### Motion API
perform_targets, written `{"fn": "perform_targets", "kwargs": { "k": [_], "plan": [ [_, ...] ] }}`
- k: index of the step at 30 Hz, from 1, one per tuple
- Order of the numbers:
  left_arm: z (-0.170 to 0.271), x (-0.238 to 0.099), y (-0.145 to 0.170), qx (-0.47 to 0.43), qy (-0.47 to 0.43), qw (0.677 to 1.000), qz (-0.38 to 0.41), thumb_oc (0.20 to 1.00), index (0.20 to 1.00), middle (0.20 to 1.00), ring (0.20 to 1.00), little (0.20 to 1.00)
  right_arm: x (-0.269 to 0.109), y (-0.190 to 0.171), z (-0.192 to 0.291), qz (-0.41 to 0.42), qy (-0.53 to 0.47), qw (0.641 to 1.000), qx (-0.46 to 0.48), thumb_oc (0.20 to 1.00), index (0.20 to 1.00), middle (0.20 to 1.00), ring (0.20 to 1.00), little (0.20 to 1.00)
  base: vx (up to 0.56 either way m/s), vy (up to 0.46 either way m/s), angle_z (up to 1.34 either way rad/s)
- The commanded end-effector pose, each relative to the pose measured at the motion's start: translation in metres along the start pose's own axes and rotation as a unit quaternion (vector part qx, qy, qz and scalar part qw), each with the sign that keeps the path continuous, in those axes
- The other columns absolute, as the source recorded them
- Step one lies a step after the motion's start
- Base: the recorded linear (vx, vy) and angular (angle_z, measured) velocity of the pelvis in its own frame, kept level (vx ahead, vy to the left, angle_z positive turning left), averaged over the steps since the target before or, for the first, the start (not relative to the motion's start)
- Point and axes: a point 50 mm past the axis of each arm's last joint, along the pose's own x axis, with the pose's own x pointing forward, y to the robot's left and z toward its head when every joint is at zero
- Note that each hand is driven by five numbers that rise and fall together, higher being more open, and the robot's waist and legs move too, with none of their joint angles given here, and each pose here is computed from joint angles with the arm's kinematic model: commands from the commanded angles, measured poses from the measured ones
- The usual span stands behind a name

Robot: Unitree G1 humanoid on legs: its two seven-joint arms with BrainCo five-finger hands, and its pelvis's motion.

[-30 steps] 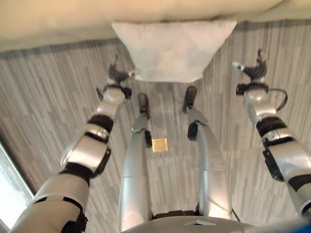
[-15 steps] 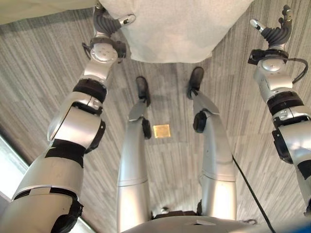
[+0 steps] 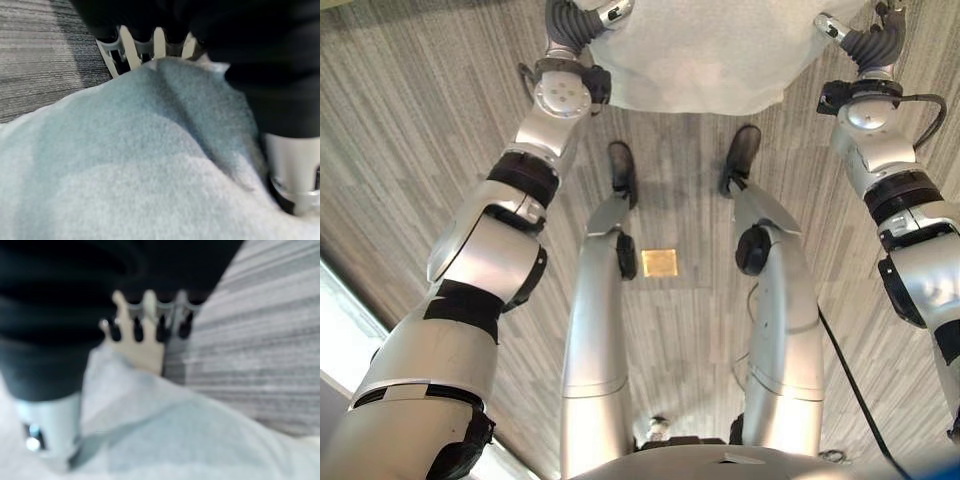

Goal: Pick up all the scattered cushions and arrange them neatly on the sofa.

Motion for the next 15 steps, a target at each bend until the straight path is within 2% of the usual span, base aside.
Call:
{"fn": "perform_targets", "kwargs": {
  "k": [1, 8, 9, 10, 11, 15],
  "plan": [
    [0.008, -0.006, -0.018, -0.039, -0.028, 0.999, -0.019, 1.0, 1.0, 1.0, 1.0, 1.0, 0.001, 0.018, 0.02, 0.035, -0.04, 0.999, -0.009, 1.0, 1.0, 1.0, 1.0, 1.0, 0.01, -0.009, 0.04],
    [0.034, -0.004, -0.032, -0.058, -0.066, 0.995, -0.041, 1.0, 1.0, 1.0, 1.0, 1.0, 0.002, 0.037, 0.044, 0.069, -0.067, 0.995, -0.016, 1.0, 1.0, 1.0, 1.0, 1.0, 0.01, -0.008, 0.03],
    [0.037, -0.004, -0.034, -0.066, -0.07, 0.995, -0.042, 0.925, 0.925, 0.925, 0.925, 0.925, 0.002, 0.04, 0.046, 0.075, -0.067, 0.995, -0.009, 0.423, 0.423, 0.423, 0.423, 0.423, 0.01, 0.007, 0.03],
    [0.04, -0.004, -0.036, -0.074, -0.073, 0.994, -0.044, 0.533, 0.533, 0.533, 0.533, 0.533, 0.001, 0.042, 0.047, 0.078, -0.066, 0.995, 0.001, 0.235, 0.235, 0.235, 0.235, 0.235, 0.0, 0.0, 0.0],
    [0.043, -0.005, -0.039, -0.085, -0.077, 0.992, -0.047, 0.2, 0.2, 0.2, 0.2, 0.2, -0.001, 0.046, 0.048, 0.083, -0.065, 0.994, 0.017, 0.2, 0.2, 0.2, 0.2, 0.2, 0.0, 0.0, 0.0],
    [0.05, -0.007, -0.038, -0.104, -0.093, 0.989, -0.046, 0.2, 0.2, 0.2, 0.2, 0.2, -0.007, 0.055, 0.059, 0.099, -0.085, 0.989, 0.064, 0.2, 0.2, 0.2, 0.2, 0.2, 0.0, 0.0, 0.0]
  ]
}}
